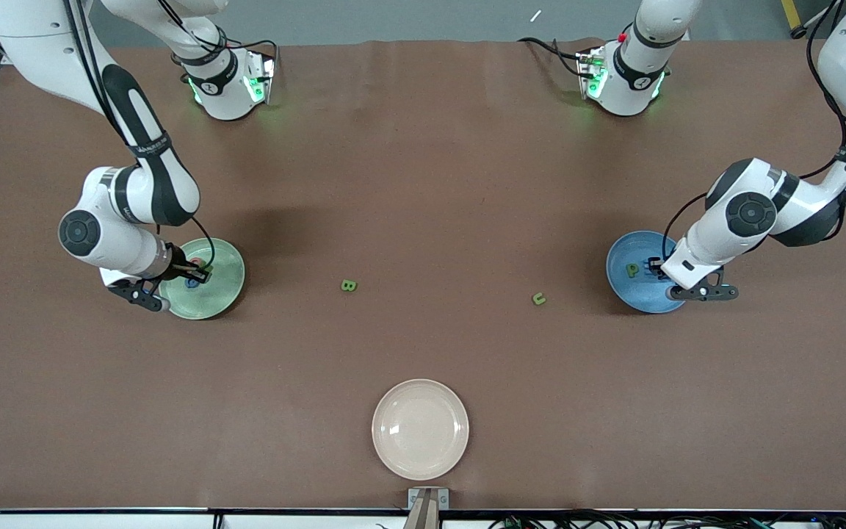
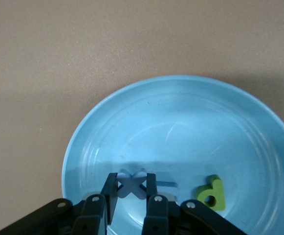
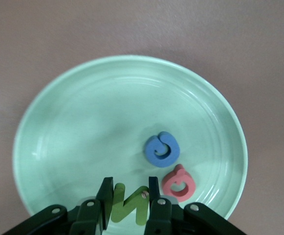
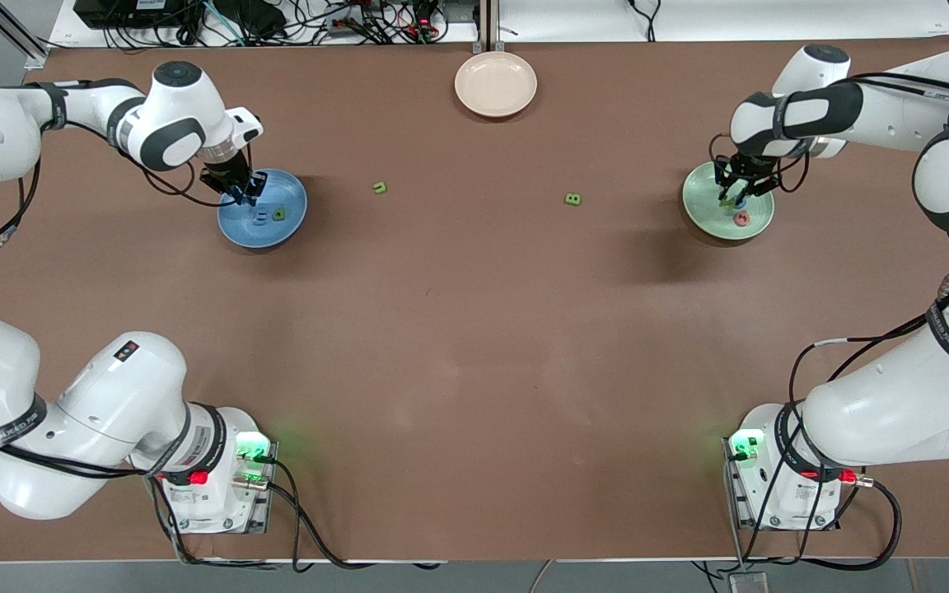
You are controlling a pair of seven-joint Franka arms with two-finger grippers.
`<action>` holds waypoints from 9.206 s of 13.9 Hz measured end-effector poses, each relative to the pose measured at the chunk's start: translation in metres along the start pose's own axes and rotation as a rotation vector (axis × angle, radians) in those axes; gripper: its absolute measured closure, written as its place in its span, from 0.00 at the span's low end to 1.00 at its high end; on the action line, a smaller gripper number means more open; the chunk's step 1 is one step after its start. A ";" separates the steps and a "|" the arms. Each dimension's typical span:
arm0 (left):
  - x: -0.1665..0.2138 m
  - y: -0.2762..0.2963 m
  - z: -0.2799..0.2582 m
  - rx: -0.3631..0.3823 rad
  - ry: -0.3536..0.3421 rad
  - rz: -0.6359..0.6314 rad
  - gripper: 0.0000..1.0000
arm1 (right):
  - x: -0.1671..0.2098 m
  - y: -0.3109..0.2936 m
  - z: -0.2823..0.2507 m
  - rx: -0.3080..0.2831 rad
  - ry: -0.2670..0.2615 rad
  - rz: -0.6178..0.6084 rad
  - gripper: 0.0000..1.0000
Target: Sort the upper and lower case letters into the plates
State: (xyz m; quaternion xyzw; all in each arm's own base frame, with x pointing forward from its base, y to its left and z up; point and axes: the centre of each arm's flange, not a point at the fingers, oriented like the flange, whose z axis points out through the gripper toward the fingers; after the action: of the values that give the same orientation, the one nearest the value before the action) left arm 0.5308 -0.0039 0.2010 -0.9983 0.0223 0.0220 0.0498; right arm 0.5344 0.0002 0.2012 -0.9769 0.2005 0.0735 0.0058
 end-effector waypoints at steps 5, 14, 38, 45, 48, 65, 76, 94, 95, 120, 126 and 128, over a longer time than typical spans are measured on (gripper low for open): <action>-0.002 -0.004 0.011 -0.013 0.010 0.008 0.73 | -0.009 -0.007 0.010 -0.005 -0.018 -0.026 0.67; 0.014 0.031 -0.034 -0.016 0.015 0.032 0.05 | -0.017 -0.011 0.019 -0.023 -0.060 -0.040 0.29; 0.044 0.293 -0.008 -0.095 0.048 -0.440 0.11 | -0.114 -0.309 0.015 0.059 0.094 -0.095 0.01; 0.047 0.290 -0.002 -0.107 0.048 -0.450 0.37 | -0.119 -0.314 0.030 0.027 0.131 -0.104 0.12; 0.050 0.289 -0.004 -0.111 0.053 -0.454 0.48 | -0.117 -0.314 0.036 0.033 0.138 -0.103 0.23; 0.058 0.155 -0.099 -0.063 -0.041 -0.310 0.73 | -0.056 -0.246 -0.030 -0.054 0.055 -0.113 0.66; -0.021 0.054 -0.019 -0.036 -0.106 -0.124 0.73 | 0.035 -0.085 -0.047 -0.030 0.029 -0.265 0.66; -0.042 0.031 0.004 -0.040 -0.028 -0.081 0.08 | 0.019 -0.034 0.014 -0.024 0.047 -0.302 0.40; -0.039 0.031 0.001 -0.041 -0.020 -0.082 0.01 | 0.019 -0.034 0.010 -0.024 0.043 -0.302 0.30; 0.027 0.162 -0.161 -0.259 -0.053 -0.083 0.01 | 0.028 0.000 -0.348 -0.051 -0.107 -0.338 0.00; 0.020 0.188 -0.146 -0.208 -0.069 -0.098 0.01 | 0.029 0.001 -0.362 -0.045 -0.077 -0.337 0.00; 0.021 0.186 -0.146 -0.201 -0.065 -0.104 0.01 | 0.029 0.001 -0.364 -0.044 -0.071 -0.336 0.00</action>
State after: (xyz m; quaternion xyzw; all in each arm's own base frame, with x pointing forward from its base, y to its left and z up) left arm 0.5494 -0.2041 0.3269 -0.9968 -0.0334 0.0541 -0.0488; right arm 0.6118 -0.0274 0.5572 -0.9934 0.0323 0.1103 0.0038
